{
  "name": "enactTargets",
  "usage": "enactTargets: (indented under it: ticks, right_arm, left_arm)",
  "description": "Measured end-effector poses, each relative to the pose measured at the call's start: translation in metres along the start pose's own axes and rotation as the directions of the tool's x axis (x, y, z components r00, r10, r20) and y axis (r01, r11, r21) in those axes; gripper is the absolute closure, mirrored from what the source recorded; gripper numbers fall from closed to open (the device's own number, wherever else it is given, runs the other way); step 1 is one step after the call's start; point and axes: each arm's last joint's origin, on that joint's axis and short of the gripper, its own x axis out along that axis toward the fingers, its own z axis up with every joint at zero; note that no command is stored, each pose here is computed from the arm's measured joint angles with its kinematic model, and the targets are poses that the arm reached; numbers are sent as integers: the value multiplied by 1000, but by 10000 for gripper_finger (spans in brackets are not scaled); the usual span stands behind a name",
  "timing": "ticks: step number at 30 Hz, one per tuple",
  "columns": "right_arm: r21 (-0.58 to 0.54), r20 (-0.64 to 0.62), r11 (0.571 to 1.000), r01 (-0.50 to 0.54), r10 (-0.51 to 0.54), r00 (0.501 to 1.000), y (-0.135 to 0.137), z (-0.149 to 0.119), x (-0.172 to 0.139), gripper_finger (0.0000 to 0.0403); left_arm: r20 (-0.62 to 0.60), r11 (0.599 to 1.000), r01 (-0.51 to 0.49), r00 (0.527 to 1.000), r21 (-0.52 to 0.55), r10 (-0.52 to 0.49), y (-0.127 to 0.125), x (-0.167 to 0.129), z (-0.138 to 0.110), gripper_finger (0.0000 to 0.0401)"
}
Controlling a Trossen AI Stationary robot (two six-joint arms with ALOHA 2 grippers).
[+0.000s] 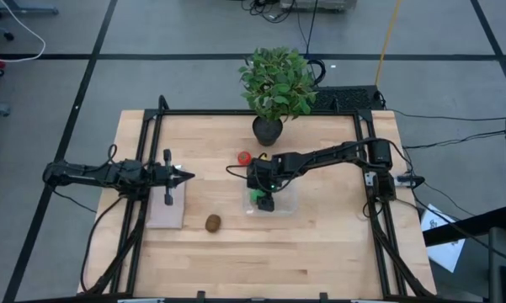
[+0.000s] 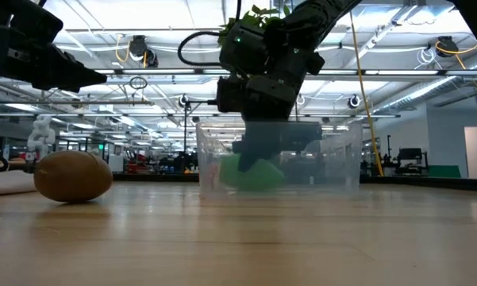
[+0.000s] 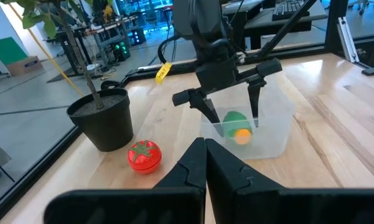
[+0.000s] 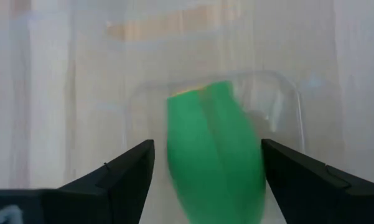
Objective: Pick and placing Produce into tupperware
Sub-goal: Put the green corn into the transparent bin, then put the brown kiwi into the transparent bin
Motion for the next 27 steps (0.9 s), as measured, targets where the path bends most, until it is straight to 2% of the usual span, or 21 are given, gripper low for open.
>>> enactTargets:
  ticks: [7,14,20,27]
  right_arm:
    - [-48,24,999,17,-16,1000,12,9,-5,112]
    - [-69,3,991,115,-115,993,14,11,-9,112]
    - [-75,29,990,122,-120,992,15,14,-16,112]
    - [-99,119,988,122,-110,987,23,22,-43,112]
  left_arm:
    - [0,1000,0,1000,0,0,0,0,0,398]
    - [0,1000,0,1000,-2,0,0,0,0,398]
    - [0,1000,1,1000,-6,-1,0,0,0,398]
    - [0,1000,1,1000,-8,-1,0,0,0,398]
